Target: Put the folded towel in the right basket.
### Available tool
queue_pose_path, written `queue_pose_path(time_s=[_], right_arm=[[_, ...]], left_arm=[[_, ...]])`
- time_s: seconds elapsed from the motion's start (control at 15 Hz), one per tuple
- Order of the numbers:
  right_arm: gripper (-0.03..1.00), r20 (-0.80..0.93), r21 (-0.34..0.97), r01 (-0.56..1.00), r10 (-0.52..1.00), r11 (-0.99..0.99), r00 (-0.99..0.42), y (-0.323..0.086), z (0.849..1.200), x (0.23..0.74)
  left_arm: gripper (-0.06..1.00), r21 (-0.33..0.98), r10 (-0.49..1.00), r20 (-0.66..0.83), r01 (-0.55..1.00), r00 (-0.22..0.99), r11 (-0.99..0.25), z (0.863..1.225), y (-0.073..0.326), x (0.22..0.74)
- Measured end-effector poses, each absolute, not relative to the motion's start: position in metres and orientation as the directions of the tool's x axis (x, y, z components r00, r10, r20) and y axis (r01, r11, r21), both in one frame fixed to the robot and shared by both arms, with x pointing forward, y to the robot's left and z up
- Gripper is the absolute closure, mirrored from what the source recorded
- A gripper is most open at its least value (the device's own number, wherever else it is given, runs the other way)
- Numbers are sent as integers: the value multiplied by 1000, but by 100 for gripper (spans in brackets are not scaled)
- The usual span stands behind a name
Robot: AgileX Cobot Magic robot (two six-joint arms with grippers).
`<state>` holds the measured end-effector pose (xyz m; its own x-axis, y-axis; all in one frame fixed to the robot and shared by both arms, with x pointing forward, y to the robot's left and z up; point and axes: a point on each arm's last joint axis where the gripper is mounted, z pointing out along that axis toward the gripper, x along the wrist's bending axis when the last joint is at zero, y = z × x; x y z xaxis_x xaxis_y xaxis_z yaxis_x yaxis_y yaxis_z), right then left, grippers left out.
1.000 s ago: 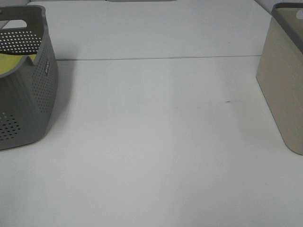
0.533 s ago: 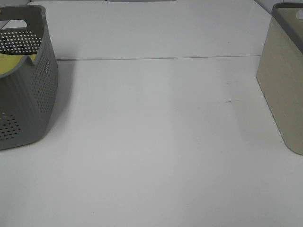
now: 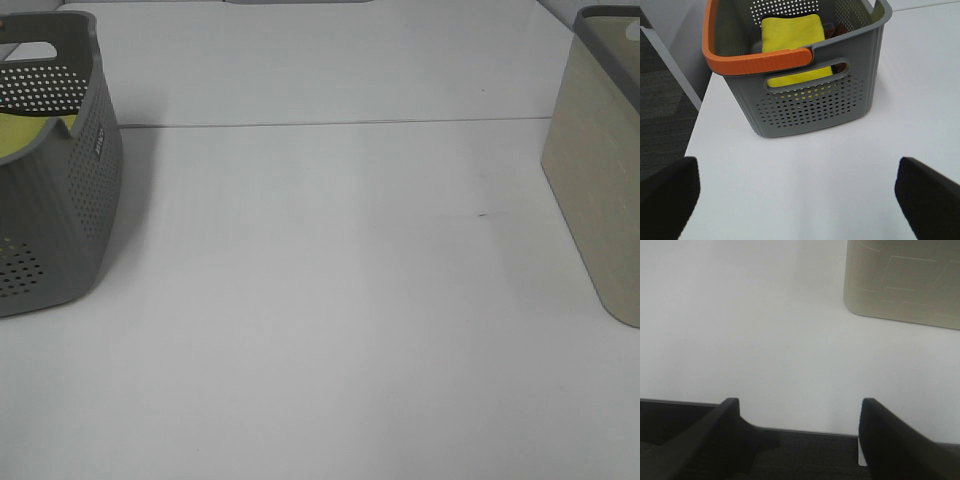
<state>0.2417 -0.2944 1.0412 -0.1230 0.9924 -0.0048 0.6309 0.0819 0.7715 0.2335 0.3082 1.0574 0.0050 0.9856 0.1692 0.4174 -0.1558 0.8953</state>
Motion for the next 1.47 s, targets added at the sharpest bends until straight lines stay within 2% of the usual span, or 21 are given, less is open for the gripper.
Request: queue_pose_path(time_s=[1.47], right_arm=[[30, -5, 789, 609, 993, 78, -120, -294, 1036, 248]], left_arm=[[-4, 895, 986, 169, 417, 5, -156, 1057, 308, 233]])
